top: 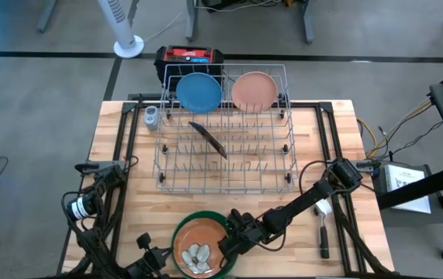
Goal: Sort dishes
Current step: Put the orange floral plate into the dish rack
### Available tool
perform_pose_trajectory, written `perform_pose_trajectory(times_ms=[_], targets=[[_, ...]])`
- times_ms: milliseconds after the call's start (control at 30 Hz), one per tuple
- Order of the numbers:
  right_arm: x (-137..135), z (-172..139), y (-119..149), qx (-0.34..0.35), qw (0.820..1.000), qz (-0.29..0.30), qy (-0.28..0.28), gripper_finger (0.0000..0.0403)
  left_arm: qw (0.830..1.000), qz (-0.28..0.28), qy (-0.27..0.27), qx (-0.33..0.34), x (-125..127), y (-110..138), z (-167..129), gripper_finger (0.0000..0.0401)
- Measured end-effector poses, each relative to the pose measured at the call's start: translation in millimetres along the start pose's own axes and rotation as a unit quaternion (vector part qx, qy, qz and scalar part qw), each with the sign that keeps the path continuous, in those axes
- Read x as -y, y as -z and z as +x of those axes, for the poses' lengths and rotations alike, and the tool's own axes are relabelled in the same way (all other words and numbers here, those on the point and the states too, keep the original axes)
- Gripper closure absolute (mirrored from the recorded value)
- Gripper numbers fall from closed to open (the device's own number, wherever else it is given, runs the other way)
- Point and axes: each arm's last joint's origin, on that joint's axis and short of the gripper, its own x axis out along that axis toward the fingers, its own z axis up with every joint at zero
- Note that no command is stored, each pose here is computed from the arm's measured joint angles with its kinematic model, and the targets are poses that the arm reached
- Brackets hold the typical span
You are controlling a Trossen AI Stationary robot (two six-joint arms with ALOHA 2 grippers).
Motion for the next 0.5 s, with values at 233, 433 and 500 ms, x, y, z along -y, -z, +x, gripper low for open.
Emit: perform_pose_trajectory(times_ms=[233, 433, 500], targets=[[0.7, 0.6, -1.2, -0.005, 1.0, 0.001, -0.001, 0.0129, 1.0, -0.007, -0.005, 0.008, 1.0, 6.3, 5.1, 0.0401], [2.6, 2.2, -6.8, -0.002, 1.0, 0.006, 0.0, 0.012, 1.0, -0.022, -0.006, 0.01, 3.3, 7.9, 10.1, 0.0401], [2.7, 2.6, -8.4, -0.002, 1.0, 0.006, -0.002, 0.0117, 1.0, -0.022, -0.004, 0.015, 3.7, 8.1, 10.6, 0.0401]])
